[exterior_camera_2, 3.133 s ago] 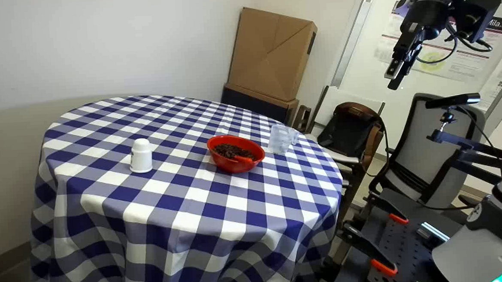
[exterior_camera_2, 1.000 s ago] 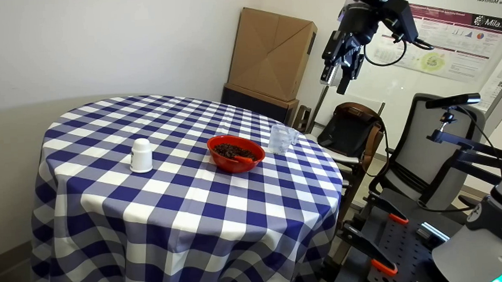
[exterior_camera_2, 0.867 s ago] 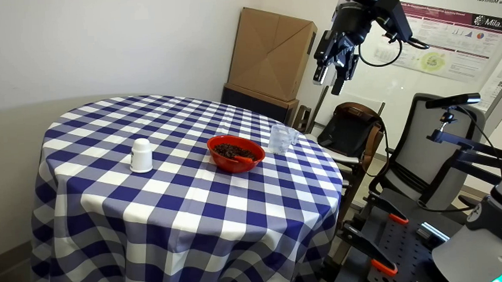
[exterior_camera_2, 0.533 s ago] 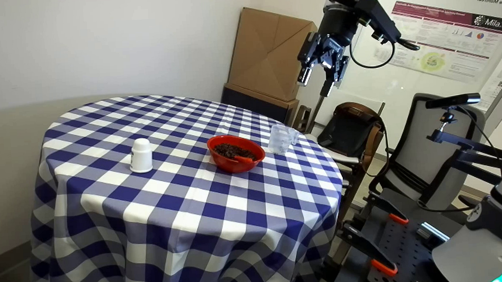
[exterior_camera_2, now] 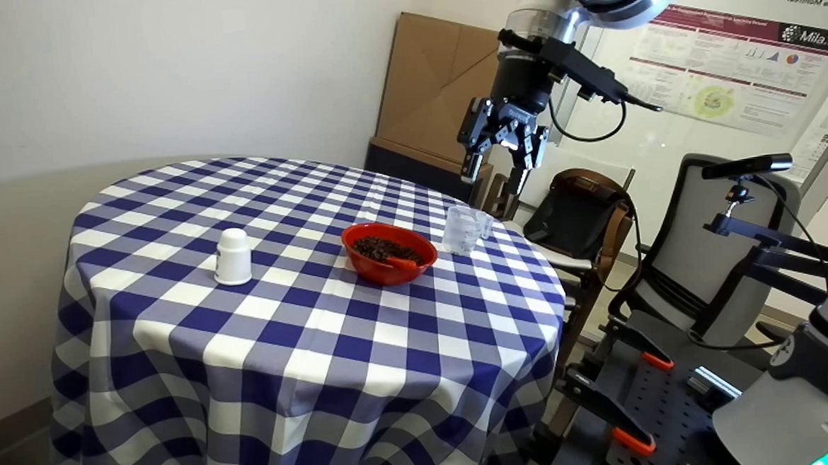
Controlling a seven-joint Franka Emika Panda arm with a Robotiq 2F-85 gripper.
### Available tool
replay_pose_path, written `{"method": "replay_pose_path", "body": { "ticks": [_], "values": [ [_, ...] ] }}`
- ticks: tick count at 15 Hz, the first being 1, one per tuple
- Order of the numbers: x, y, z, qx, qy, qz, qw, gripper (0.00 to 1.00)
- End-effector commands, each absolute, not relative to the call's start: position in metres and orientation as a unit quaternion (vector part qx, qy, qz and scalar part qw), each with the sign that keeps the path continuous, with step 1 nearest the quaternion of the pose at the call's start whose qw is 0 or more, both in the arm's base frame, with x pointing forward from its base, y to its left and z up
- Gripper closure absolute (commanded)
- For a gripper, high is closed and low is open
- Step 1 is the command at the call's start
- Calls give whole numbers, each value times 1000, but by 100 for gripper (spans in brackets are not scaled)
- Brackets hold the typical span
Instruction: Spoon some of the content in the orange bowl and pour it into the transparent container
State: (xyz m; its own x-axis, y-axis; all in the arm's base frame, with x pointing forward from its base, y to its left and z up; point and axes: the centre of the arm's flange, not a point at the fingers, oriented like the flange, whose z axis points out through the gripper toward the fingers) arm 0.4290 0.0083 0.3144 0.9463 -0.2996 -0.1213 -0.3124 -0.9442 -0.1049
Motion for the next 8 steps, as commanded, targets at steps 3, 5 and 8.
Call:
{"method": "replay_pose_path", "body": {
  "ticks": [3, 5, 8],
  "values": [
    [460, 50, 292, -982, 159, 67, 78, 0],
    [469, 59, 284, -981, 162, 70, 78, 0],
    [481, 67, 265, -979, 182, 63, 65, 0]
  ]
}}
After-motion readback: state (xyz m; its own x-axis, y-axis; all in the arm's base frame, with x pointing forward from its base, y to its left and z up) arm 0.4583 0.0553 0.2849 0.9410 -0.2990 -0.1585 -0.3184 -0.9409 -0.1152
